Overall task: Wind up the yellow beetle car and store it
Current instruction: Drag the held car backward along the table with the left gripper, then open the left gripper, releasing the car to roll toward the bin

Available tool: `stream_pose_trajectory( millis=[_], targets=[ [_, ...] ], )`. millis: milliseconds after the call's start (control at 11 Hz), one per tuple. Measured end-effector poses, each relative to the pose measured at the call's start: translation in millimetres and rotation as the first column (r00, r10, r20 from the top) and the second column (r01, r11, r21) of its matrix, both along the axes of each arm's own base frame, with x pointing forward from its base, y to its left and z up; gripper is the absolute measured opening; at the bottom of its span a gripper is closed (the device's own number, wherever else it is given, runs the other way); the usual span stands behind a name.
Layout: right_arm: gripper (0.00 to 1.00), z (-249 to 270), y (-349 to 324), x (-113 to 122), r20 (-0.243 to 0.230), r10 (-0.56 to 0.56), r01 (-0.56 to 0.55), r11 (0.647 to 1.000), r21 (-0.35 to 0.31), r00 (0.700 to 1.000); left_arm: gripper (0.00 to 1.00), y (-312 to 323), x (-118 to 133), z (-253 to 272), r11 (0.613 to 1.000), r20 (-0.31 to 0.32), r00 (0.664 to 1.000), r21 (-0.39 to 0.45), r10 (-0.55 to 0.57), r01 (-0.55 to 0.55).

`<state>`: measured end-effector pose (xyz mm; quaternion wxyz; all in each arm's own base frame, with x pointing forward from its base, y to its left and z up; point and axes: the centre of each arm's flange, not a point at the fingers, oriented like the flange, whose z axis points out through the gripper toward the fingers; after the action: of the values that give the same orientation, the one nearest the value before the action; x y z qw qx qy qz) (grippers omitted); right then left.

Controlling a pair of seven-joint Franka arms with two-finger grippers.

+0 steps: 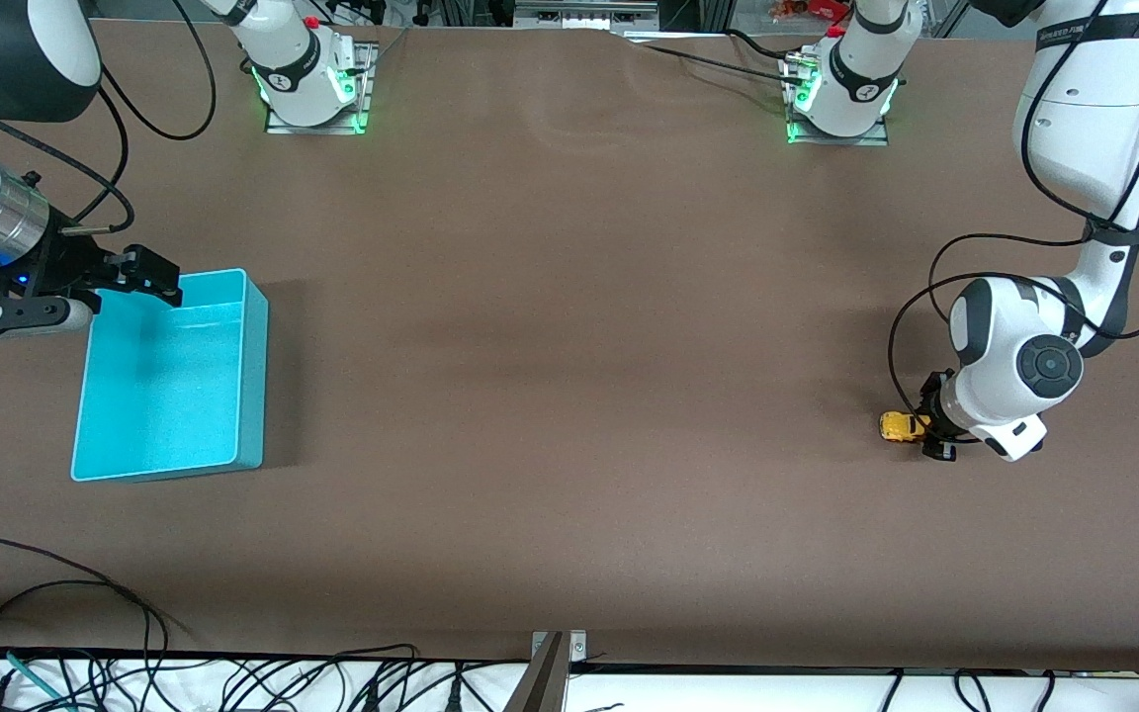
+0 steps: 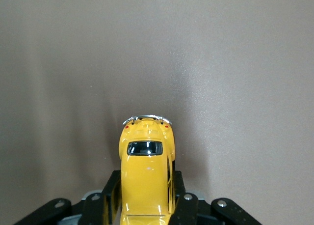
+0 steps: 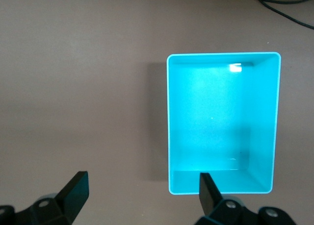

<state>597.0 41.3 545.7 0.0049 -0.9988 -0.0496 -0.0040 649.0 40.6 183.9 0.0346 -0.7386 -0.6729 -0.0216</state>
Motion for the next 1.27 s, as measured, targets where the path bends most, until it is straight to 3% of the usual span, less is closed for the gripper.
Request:
stream_pose_trajectory(
  millis=[362,544,634,997,1269],
  targets=[
    [1.0,0,0,0,0.0,0.0,0.0,1.0,0.0,1.0,0.45,1,1,0,1.0,-0.005,1.0,0.001,0.001,-0.001],
    [1.0,0,0,0,0.0,0.0,0.0,1.0,0.0,1.0,0.51,4,1,-12,1.0,-0.017,1.0,0.003,0.006,-0.006],
    [1.0,0,0,0,0.0,0.0,0.0,1.0,0.0,1.0,0.55,6,2,-13,1.0,-0.02,1.0,0.005,0.014,-0.014],
    [1.0,0,0,0,0.001,0.0,0.0,1.0,0.0,1.0,1.0,8,6,-30,0.999,-0.029,0.999,0.006,0.032,-0.032],
    [1.0,0,0,0,0.001,0.0,0.0,1.0,0.0,1.0,1.0,8,7,-30,0.999,-0.033,0.999,0.007,0.033,-0.033]
  ],
)
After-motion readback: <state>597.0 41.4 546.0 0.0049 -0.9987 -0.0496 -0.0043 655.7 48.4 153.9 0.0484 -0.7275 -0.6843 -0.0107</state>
